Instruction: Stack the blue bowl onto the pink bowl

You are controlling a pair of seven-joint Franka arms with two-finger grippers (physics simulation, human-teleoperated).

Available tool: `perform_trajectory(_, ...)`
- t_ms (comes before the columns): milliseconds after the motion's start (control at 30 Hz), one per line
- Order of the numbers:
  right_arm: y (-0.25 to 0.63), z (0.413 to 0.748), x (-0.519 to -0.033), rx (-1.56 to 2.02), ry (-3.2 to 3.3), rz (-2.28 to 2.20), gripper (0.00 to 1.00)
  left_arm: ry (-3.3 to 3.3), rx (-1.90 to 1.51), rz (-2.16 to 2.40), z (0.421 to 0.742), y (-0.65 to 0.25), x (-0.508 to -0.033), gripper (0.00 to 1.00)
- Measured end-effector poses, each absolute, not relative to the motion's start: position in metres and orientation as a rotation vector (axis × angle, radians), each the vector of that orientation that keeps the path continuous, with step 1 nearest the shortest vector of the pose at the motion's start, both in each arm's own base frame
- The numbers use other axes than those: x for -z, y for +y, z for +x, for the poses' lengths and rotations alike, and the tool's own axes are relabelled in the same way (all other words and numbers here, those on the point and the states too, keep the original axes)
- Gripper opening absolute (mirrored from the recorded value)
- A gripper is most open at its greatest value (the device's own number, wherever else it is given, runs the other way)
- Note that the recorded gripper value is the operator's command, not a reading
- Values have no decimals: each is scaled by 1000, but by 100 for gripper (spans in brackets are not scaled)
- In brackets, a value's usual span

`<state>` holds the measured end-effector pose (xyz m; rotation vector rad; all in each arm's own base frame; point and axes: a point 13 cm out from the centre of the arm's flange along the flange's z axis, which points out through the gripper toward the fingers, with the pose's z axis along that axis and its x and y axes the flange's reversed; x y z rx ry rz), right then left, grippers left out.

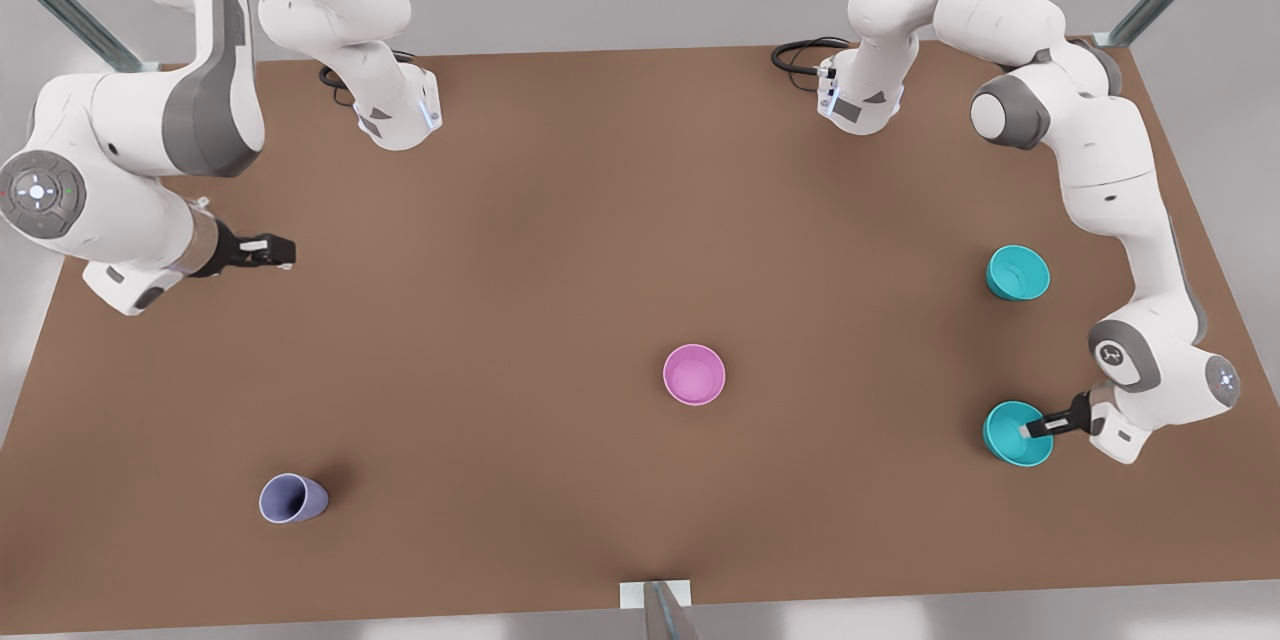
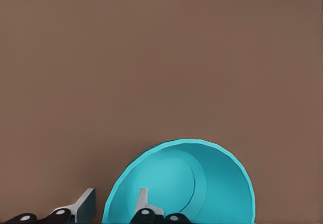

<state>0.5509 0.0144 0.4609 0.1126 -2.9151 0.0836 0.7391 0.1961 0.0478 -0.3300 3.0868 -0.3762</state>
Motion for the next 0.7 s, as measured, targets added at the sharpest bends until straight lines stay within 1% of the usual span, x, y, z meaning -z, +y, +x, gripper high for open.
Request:
perform_trajectory(133, 22, 573, -480, -87, -2965, 154, 100, 3073, 385, -320, 741, 196, -50, 23)
perform_trajectory(167, 23, 575, -482, -87, -2967, 163, 100, 3071, 383, -318, 742, 196, -50, 21)
perform_trajectory(267, 30, 574, -483, -83, -2963, 193, 100, 3066, 381, -304, 743, 193, -57, 21)
perform_trajectory(333, 40, 573, -485, -83, -2959, 228, 100, 3056, 373, -262, 746, 177, -87, 21)
perform_trajectory(433, 42, 572, -485, -80, -2954, 242, 100, 3050, 371, -165, 753, 125, -144, 21)
perform_trajectory(500, 41, 571, -484, -79, -2948, 246, 100, 3061, 378, -46, 758, 51, -175, 21)
perform_trajectory(567, 41, 570, -484, -77, -2942, 252, 100, 3090, 390, 105, 752, -50, -190, 21)
perform_trajectory(633, 43, 568, -484, -75, -2935, 260, 100, 3121, 395, 226, 736, -140, -192, 21)
perform_trajectory(700, 44, 567, -483, -75, -2929, 268, 100, 3150, 390, 297, 716, -210, -188, 21)
